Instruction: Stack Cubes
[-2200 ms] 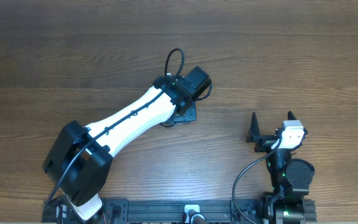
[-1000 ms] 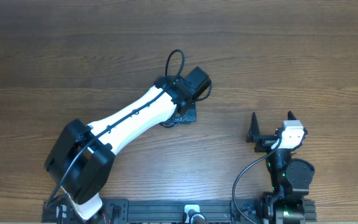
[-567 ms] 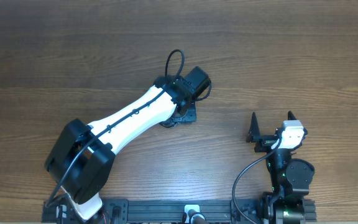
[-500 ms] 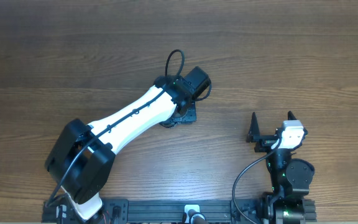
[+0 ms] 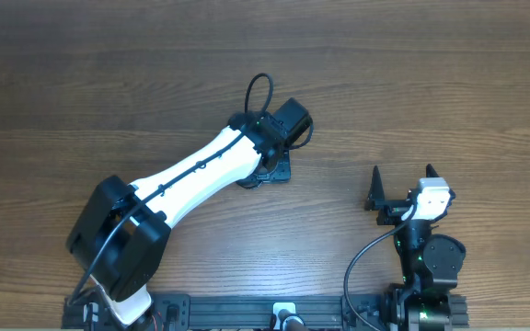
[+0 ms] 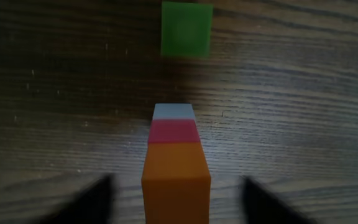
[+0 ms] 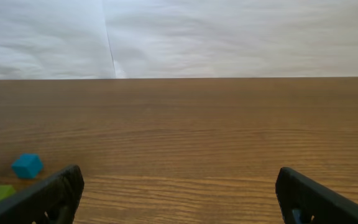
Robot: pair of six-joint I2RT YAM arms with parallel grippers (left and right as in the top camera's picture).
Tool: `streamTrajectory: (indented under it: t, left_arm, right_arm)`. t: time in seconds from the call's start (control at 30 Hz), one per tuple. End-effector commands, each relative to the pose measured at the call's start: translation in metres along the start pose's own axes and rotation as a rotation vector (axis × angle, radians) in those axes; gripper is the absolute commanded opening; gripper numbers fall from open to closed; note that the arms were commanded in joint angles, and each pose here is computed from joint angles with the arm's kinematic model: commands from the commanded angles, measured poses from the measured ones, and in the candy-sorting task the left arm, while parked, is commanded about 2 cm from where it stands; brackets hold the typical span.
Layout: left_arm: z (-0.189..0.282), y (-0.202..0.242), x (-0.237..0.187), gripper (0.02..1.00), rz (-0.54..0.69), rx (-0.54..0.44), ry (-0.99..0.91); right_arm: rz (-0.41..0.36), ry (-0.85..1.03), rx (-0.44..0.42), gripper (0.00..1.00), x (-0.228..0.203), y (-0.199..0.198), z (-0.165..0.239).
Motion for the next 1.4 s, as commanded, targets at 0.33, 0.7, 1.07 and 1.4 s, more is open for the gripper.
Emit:
streamTrajectory:
  t: [0.33,0.7,1.07,1.4]
  left_arm:
    - [0.058,0.013,0.043,1.0,0.117,-0.017,-0.279]
    - [0.204,0.088,0.08,0.998,0.208,-0.104,-0.729]
    - [0.286,0.184,0.032,0.996,0.188,-0.077,-1.059]
    - [0.256,0.223,-0.042,0.996,0.1,0.012,-1.221]
  right_arm:
    - [0.002,-0.001,-0.001,0.991,-0.002,0.0,0.0]
    - [0.002,-0.001,-0.001,0.993,-0.002,0.0,0.0]
    - [0.002,-0.001,-0.001,0.993,-0.002,0.0,0.0]
    - [0.002,-0.001,-0.001,0.991,-0.002,0.0,0.0]
Point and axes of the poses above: each gripper's point midway between its finger pads, its own z axis back along the fingers, its own y axis along the line the jaws close on, x = y × z, the point moved 2 cm from there along z, back along the fingers, and after that the axes turned 11 degrees about -z, right-handed, at the moved point
